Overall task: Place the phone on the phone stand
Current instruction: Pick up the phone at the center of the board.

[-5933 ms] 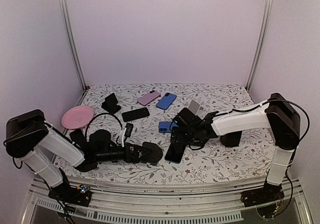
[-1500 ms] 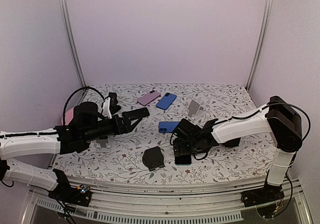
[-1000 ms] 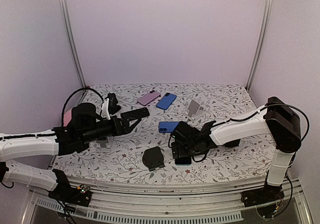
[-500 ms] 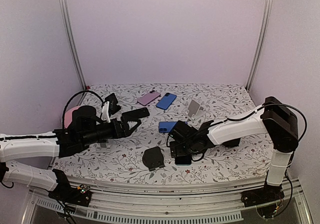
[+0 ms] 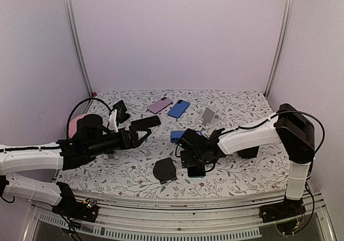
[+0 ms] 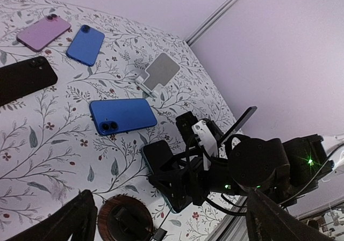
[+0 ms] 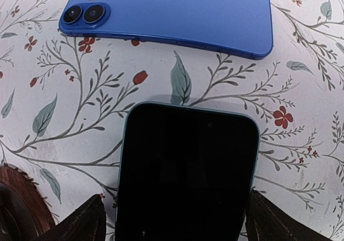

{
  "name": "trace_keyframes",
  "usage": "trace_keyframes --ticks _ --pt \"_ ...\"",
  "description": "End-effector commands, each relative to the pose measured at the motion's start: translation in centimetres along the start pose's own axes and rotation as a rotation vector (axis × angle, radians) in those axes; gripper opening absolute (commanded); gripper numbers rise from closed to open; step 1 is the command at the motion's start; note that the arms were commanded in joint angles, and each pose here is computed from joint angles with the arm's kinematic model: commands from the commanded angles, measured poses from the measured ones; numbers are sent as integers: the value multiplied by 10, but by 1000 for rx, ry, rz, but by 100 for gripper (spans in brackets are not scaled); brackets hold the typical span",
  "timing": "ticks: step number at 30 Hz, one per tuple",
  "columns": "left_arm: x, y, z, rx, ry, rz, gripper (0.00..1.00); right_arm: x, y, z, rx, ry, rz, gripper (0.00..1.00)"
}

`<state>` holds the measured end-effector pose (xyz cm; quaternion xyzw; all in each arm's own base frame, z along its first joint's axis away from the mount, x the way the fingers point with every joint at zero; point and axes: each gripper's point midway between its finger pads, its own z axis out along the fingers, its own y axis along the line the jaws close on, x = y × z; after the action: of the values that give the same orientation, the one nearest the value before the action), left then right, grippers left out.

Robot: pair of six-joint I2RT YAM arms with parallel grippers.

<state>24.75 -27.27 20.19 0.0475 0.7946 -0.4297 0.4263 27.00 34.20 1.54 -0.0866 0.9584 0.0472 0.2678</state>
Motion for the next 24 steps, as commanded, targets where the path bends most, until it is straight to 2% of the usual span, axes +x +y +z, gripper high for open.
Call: trace_keyframes --ticks 1,9,15,20,24 --pt "-1 0 2 12 -3 -20 96 13 -1 13 50 51 -39 88" --pt "-2 -2 5 17 1 -29 95 8 -11 23 114 63 -45 86" --pt "-3 -4 5 23 3 -31 95 7 -7 23 95 67 -56 74" --pt "-2 0 7 4 5 -56 95 -4 -5 12 78 29 -40 54" --pt "1 9 16 -40 19 -96 92 -23 -4 -3 66 -37 -23 53"
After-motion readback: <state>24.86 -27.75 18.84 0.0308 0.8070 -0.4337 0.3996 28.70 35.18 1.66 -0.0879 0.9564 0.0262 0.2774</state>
